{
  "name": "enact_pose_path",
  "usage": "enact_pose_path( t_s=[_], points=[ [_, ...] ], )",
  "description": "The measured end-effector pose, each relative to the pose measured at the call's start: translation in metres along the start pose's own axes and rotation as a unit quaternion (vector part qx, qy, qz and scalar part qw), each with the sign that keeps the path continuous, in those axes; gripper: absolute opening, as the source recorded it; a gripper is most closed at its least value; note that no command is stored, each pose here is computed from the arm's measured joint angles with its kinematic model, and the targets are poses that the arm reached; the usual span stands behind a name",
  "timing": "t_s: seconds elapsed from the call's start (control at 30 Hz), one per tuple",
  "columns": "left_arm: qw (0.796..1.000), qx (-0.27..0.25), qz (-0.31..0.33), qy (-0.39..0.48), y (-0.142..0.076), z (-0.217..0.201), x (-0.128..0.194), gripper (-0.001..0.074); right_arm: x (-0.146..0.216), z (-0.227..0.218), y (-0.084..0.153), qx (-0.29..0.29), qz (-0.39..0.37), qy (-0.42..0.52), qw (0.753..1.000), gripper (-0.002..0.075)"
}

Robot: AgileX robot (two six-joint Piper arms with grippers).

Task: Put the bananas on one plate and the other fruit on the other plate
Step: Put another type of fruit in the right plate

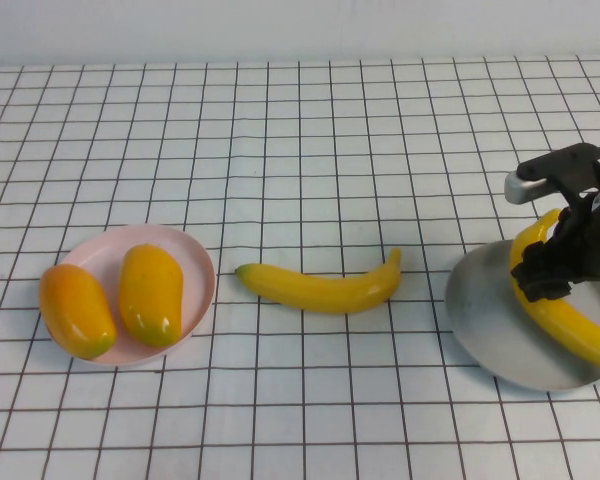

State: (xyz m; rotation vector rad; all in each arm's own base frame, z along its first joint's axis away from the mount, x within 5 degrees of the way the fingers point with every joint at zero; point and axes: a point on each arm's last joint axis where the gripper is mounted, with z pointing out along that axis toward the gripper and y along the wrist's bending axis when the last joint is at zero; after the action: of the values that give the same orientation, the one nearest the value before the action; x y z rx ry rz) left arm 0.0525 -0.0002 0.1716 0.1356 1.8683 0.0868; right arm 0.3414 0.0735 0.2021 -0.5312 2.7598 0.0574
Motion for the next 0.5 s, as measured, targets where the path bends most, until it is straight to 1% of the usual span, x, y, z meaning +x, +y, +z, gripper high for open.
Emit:
enact_pose_path(
  t_s=[0.17, 0.27, 0.37, 0.43, 0.5],
  points=[
    [1.0, 0.0, 0.0, 0.0, 0.0, 0.0, 0.0, -0.0004, -0.011, -0.011, -0.001, -0.002, 0.001, -0.009, 1.0, 0.0426],
    [1.0, 0.0, 0.0, 0.0, 0.0, 0.0, 0.0, -0.0004, -0.024, -0.024, 0.004, -0.02, -0.011, -0.018, 1.0, 0.0417],
    [1.0, 0.0, 0.0, 0.0, 0.0, 0.0, 0.0, -0.0004, -0.037, -0.038, 0.022, -0.05, -0.072, -0.036, 0.995, 0.041],
    [1.0, 0.0, 0.0, 0.0, 0.0, 0.0, 0.0, -0.0004, -0.046, -0.045, 0.043, -0.065, -0.14, -0.054, 0.987, 0.041],
    [1.0, 0.0, 0.0, 0.0, 0.0, 0.0, 0.0, -0.0004, -0.052, -0.051, 0.068, -0.075, -0.22, -0.072, 0.97, 0.041]
  ],
)
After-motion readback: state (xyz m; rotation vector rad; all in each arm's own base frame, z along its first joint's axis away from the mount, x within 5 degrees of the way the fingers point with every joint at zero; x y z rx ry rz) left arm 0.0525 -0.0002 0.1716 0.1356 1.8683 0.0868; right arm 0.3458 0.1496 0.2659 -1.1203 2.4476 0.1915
